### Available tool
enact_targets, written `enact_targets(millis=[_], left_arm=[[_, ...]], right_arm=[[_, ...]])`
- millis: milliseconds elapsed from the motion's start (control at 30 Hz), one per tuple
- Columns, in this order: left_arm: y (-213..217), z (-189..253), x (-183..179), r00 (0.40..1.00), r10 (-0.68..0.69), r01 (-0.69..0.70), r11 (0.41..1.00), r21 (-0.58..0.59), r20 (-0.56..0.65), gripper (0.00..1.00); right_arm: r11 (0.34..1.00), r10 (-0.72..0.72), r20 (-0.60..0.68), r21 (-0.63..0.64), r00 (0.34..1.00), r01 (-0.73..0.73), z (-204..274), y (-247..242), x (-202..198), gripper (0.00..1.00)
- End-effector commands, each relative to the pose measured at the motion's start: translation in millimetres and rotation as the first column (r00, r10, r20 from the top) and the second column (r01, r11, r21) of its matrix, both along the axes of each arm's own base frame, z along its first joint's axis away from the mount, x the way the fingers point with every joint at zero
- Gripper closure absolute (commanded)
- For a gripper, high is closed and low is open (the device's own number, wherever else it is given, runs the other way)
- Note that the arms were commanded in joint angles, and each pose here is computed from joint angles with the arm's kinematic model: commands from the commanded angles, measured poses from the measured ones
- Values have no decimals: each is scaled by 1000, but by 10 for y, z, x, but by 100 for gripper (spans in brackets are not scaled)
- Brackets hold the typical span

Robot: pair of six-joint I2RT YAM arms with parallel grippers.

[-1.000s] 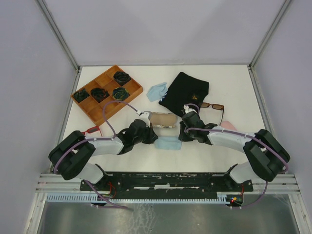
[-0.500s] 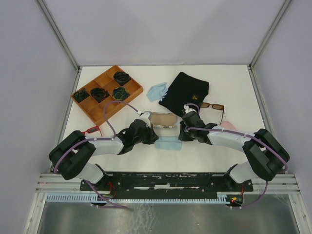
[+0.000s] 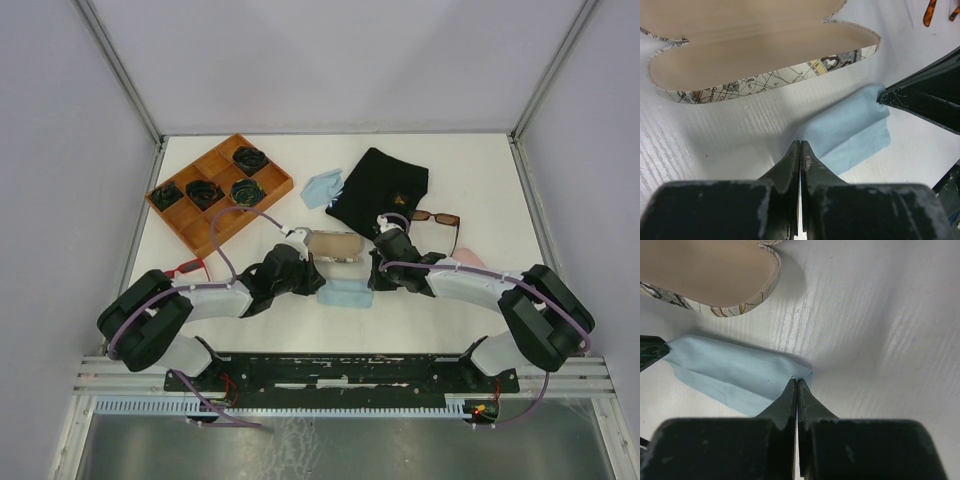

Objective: Organize the sunglasses
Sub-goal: Pick up the glasses cleaning cloth from the center of the board.

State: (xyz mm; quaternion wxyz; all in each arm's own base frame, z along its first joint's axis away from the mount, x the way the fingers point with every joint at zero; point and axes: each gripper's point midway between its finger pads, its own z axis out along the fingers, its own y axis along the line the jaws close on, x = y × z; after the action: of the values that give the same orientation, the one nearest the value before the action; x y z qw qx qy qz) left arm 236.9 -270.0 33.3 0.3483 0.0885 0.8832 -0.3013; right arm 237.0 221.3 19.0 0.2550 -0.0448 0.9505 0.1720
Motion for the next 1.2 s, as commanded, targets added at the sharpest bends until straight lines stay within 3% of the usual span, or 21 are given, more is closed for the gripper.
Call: enact_targets(millis=[0, 433, 800, 1000, 1167], left_arm=[[-59, 303, 75, 997, -11, 15, 998, -61, 75, 97], [61, 671, -205, 995, -51, 61, 991, -119, 87, 97], [114, 895, -779, 992, -101, 108, 990, -96, 72, 97], [195, 582, -907, 1000, -19, 19, 998, -64, 2, 97], [333, 465, -734, 994, 95, -93, 995, -33, 46, 97]], right_arm=[[998, -12, 81, 64, 997, 7, 361, 83, 141, 100], [983, 39, 72, 175, 997, -51, 806, 72, -188, 100], [955, 197, -2, 228, 980, -191, 941, 305, -776, 100], [956, 183, -13, 236, 983, -175, 886, 323, -864, 100], [967, 169, 20, 189, 986, -169, 762, 364, -700, 100]])
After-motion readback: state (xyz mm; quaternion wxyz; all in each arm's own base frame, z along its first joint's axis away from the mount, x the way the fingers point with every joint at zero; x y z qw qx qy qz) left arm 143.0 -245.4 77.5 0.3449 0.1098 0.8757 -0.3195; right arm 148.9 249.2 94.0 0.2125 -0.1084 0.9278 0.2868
